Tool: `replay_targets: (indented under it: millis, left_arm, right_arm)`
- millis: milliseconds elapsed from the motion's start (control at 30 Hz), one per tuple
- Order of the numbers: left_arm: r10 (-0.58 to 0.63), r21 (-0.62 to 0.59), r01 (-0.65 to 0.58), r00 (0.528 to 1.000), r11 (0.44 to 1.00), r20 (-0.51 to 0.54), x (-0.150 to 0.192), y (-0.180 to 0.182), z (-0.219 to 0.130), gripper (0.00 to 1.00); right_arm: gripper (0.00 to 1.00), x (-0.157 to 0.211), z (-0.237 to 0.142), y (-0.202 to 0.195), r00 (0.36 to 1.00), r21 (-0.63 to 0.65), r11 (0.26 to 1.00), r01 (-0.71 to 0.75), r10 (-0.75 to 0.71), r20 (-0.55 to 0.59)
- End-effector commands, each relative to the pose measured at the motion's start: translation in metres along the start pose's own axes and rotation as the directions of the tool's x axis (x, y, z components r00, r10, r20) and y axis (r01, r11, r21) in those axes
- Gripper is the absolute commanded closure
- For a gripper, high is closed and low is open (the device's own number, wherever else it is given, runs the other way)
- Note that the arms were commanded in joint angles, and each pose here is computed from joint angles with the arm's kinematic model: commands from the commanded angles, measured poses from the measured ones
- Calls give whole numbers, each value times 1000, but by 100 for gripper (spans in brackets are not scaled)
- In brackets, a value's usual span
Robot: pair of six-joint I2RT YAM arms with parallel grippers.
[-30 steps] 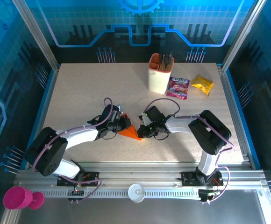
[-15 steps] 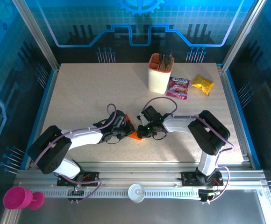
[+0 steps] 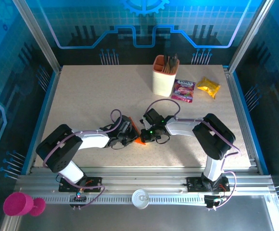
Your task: Fold a paper plane with a square sheet of paper (pick it up from the middle)
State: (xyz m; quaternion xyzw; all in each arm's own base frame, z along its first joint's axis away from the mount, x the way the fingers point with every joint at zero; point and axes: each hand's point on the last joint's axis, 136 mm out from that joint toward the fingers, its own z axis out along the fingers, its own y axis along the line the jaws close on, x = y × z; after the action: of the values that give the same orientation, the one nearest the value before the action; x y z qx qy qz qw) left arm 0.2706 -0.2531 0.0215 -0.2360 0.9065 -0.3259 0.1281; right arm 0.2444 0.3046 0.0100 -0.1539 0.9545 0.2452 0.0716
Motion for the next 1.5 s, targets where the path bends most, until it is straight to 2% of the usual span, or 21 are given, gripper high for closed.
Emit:
replay_targets:
  millis: [0, 233, 700, 1467]
  left_arm:
    - [-28, -34, 28, 1000, 999, 14, -2, 7, 6, 100]
    - [-79, -117, 85, 995, 989, 54, -14, 30, 6, 100]
    - [-141, -172, 159, 984, 972, 110, -49, 48, 3, 100]
    - [-173, -288, 235, 959, 928, 224, -109, 92, -9, 100]
  right_arm:
    - [100, 60, 19, -52, 981, 225, 974, 7, 36, -188]
    - [100, 69, 21, -57, 974, 268, 962, 55, 7, -224]
    - [100, 89, 27, -69, 953, 322, 937, 137, -36, -302]
    - [100, 112, 34, -82, 924, 343, 920, 189, -48, -380]
